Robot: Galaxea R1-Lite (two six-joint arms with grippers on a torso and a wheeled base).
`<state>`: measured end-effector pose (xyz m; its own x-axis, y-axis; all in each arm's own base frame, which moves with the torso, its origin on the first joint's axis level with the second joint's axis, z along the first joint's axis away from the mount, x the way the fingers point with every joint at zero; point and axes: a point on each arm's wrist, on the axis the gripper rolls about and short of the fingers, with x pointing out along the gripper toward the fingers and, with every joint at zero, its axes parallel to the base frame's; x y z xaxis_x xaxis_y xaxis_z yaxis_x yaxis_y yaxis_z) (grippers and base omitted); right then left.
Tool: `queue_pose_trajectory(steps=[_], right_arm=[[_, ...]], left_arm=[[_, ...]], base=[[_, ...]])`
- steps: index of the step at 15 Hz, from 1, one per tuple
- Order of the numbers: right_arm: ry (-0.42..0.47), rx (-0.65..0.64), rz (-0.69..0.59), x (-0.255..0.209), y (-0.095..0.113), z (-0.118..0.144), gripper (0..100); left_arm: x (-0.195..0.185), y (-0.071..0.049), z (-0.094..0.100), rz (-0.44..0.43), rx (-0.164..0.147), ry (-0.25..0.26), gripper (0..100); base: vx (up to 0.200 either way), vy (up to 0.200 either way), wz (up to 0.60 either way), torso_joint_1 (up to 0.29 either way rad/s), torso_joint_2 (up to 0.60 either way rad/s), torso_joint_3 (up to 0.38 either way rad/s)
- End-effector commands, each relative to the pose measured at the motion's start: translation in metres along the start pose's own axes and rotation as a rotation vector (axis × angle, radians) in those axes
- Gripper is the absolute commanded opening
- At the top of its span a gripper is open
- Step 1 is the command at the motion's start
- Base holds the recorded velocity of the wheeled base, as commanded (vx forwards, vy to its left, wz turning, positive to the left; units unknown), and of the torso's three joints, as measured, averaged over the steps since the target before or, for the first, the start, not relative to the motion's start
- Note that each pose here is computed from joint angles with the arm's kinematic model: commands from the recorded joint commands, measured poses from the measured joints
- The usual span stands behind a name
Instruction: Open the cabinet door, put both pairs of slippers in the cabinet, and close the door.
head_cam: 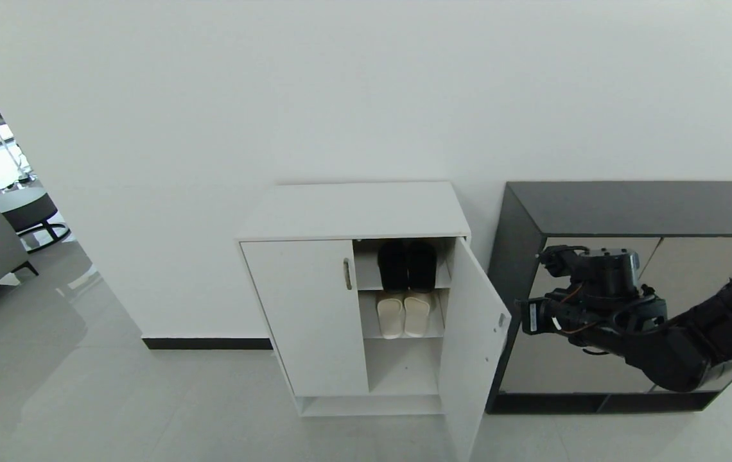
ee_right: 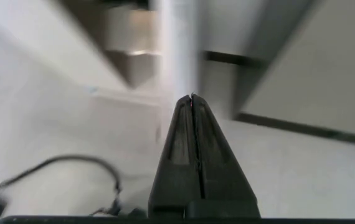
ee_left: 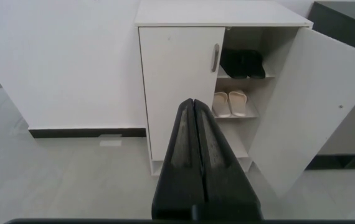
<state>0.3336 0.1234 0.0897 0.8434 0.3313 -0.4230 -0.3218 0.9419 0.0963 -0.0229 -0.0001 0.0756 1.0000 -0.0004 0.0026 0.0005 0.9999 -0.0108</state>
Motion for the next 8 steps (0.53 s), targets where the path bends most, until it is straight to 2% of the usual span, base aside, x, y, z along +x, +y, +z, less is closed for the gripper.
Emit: queue_pose_trajectory(steps=[1,8], right_arm=[[-0.043,-0.024,0.057,-0.026,0.0207,0.0105,0],[-0.021,-0.023,0.056,-0.0176,0.0199,0.0014,0]], left_arm=[[0.0001,0.0,0.0001,0.0,-0.001,0.001,0],[0.0001,0.0,0.0001,0.0,-0.001,0.001,0]], base=[[0.0,0.0,0.0,0.0,0.0,0.0],[0.0,0.0,0.0,0.0,0.0,0.0]])
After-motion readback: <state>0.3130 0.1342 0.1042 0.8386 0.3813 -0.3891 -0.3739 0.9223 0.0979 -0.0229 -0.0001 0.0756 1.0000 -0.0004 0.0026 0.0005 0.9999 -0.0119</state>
